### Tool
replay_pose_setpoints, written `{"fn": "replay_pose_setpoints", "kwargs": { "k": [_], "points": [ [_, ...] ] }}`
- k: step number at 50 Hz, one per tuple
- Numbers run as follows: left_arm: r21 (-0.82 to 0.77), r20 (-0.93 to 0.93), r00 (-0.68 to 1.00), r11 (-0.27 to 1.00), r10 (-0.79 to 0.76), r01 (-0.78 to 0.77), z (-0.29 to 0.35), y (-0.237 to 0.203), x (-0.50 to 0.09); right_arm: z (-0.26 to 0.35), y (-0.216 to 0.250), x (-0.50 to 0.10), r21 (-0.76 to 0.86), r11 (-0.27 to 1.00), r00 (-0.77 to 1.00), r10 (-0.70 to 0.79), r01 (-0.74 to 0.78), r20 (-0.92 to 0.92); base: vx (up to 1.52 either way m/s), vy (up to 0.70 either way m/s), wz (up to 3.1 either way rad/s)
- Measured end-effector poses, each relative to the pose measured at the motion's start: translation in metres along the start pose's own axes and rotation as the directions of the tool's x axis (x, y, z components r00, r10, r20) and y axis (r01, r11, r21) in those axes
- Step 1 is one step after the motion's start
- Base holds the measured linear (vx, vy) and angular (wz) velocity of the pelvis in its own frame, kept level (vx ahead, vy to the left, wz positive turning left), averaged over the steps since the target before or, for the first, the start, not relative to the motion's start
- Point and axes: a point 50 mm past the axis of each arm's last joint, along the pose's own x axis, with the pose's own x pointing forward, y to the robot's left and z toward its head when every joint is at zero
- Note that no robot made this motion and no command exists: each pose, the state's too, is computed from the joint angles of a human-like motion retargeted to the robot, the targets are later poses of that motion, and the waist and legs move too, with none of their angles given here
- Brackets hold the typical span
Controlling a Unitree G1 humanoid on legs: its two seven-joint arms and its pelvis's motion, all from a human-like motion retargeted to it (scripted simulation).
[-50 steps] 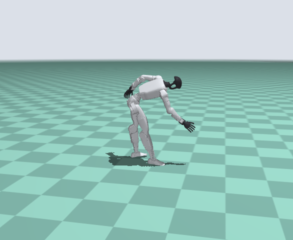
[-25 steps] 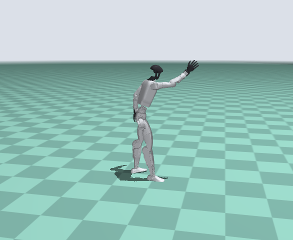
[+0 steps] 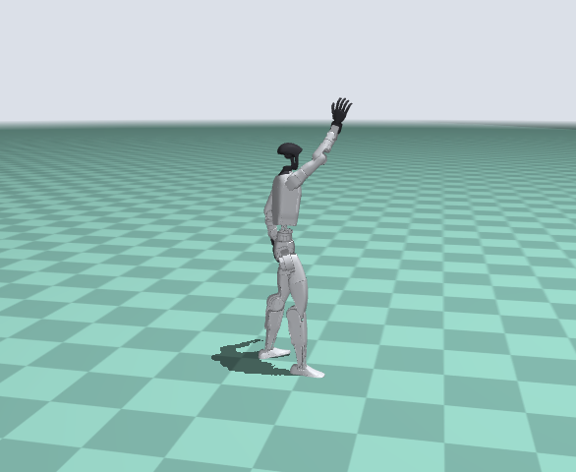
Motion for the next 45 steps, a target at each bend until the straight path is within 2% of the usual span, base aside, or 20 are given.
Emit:
{"fn": "replay_pose_setpoints", "kwargs": {
  "k": [12,18,25,30,34,41,45],
  "points": [
    [-0.029,0.027,0.998,0.998,-0.051,0.052,0.001,-0.01,-0.004,-0.013,0.005,-0.006,-0.087,0.995,0.999,0.054,-0.054,0.004,-0.01,-0.03,-0.21],
    [-0.048,0.063,0.994,0.995,-0.084,0.087,0.012,-0.02,-0.002,-0.037,0.013,-0.018,-0.105,0.99,0.996,0.086,-0.089,-0.04,-0.07,-0.12,-0.11],
    [-0.125,0.13,0.981,0.979,-0.145,0.161,0.033,-0.043,-0.002,-0.073,0.023,-0.042,-0.213,0.961,0.983,0.16,-0.175,-0.084,-0.12,-0.1,0.23],
    [-0.18,0.172,0.961,0.952,-0.216,0.247,0.037,-0.059,-0.011,-0.116,0.023,-0.071,-0.255,0.94,0.966,0.18,-0.225,-0.187,-0.12,-0.01,0.5],
    [-0.186,0.169,0.949,0.937,-0.265,0.295,0.027,-0.065,-0.021,-0.164,0.009,-0.103,-0.287,0.93,0.939,0.135,-0.23,-0.315,-0.1,-0.01,0.54],
    [-0.067,0.046,0.936,0.933,-0.35,0.353,-0.022,-0.058,-0.043,-0.247,-0.036,-0.179,-0.397,0.878,0.823,-0.008,-0.266,-0.569,-0.04,-0.11,0.62],
    [-0.031,-0.026,0.922,0.922,-0.386,0.385,-0.044,-0.051,-0.053,-0.269,-0.055,-0.204,-0.445,0.838,0.776,-0.041,-0.316,-0.629,0.03,-0.14,0.75]
  ]
}}
